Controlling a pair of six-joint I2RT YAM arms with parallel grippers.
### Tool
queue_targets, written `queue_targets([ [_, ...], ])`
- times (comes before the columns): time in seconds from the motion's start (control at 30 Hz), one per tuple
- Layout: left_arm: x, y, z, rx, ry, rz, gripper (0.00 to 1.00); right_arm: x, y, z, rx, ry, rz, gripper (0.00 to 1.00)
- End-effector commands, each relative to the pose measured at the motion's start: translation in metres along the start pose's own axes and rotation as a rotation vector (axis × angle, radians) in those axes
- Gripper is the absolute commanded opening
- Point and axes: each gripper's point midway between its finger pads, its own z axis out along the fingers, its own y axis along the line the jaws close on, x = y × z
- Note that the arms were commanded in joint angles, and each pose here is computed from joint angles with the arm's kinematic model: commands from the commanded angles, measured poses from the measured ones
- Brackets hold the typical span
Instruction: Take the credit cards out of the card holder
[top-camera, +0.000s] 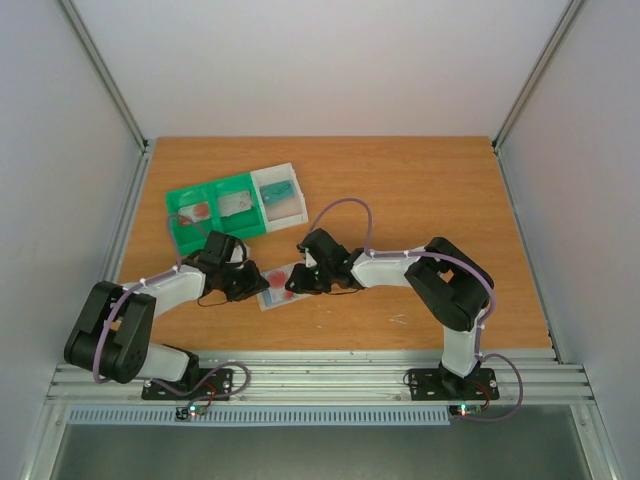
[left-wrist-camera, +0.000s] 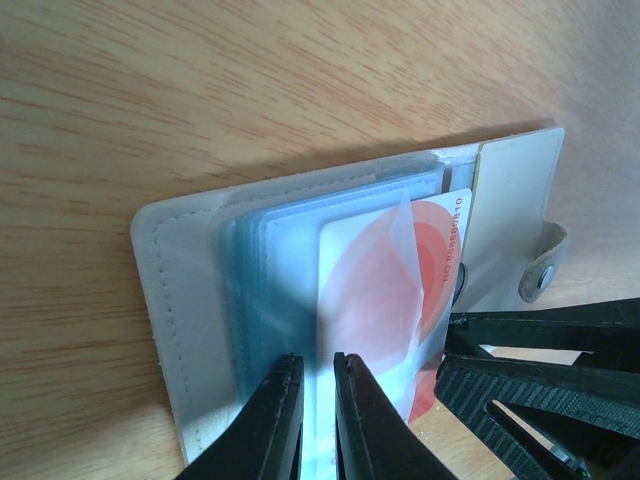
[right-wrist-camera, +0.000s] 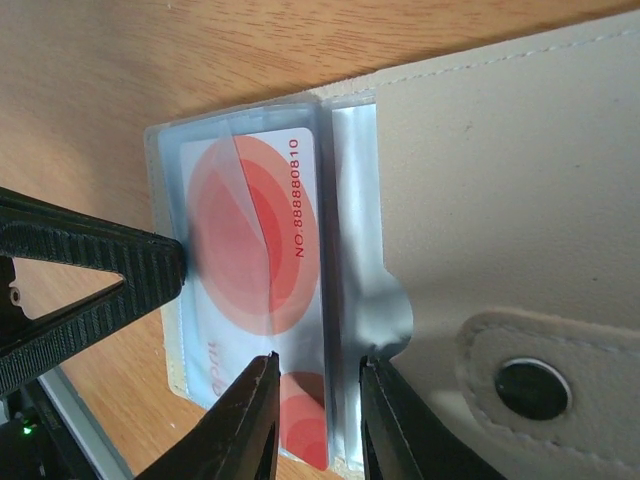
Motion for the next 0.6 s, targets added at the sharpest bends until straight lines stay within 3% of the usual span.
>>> queue_targets([
  [0.0, 0.002, 0.006, 0.003, -0.004, -0.004, -0.003, 0.12, -0.010, 0.007, -0.004, -0.008, -0.019, -0.018, 0.24],
  [0.23, 0.004, 0.005, 0.006, 0.005, 0.004, -0.008, 0.12, -0.009, 0.009, 0.006, -0.067, -0.012, 0.017, 0.21],
  [0.43, 0.004, 0.008, 0.006, -0.002, 0.002, -0.009, 0.12, -0.012, 0.007, -0.002, -0.081, -0.049, 0.043, 0.02],
  [0.57, 0.004, 0.007, 0.005, -0.002, -0.002, -0.006, 0.12, -0.015, 0.003, -0.014, -0.083, -0.075, 0.055, 0.01],
])
